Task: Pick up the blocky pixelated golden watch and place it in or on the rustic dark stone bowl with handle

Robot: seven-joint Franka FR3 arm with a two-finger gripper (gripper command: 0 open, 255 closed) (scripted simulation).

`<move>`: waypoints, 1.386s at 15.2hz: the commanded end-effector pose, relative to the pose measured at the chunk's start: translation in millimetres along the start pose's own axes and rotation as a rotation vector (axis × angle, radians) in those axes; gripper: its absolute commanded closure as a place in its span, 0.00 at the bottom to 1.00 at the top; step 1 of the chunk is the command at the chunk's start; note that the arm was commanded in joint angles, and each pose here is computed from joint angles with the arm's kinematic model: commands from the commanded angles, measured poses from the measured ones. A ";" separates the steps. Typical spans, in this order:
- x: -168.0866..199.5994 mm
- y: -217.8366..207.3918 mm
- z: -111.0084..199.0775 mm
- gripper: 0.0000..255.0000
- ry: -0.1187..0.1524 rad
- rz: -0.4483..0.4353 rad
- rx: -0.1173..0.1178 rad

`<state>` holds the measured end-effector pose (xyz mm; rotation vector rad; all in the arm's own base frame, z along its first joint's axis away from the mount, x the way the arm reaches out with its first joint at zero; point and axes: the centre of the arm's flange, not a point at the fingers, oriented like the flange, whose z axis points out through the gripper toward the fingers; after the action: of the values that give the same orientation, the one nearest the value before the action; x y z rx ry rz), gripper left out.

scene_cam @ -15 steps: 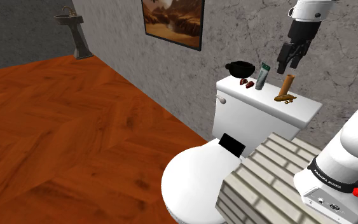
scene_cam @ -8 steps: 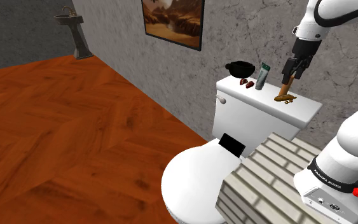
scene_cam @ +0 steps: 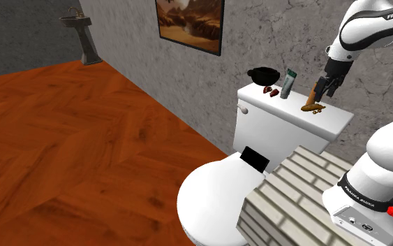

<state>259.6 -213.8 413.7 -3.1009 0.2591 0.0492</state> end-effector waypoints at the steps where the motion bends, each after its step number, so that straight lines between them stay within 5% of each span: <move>1: -1.2 22.3 19.6 0.00 -0.001 0.010 0.000; 10: -1.5 37.6 68.9 0.00 -0.002 0.018 0.001; 18: -1.5 37.6 71.9 0.00 -0.002 0.018 0.001; 19: -1.5 37.6 71.9 1.00 -0.002 0.018 0.001; 21: -1.5 37.6 71.9 1.00 -0.002 0.018 0.001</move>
<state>249.7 -248.4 341.0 -3.0971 0.2875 0.0530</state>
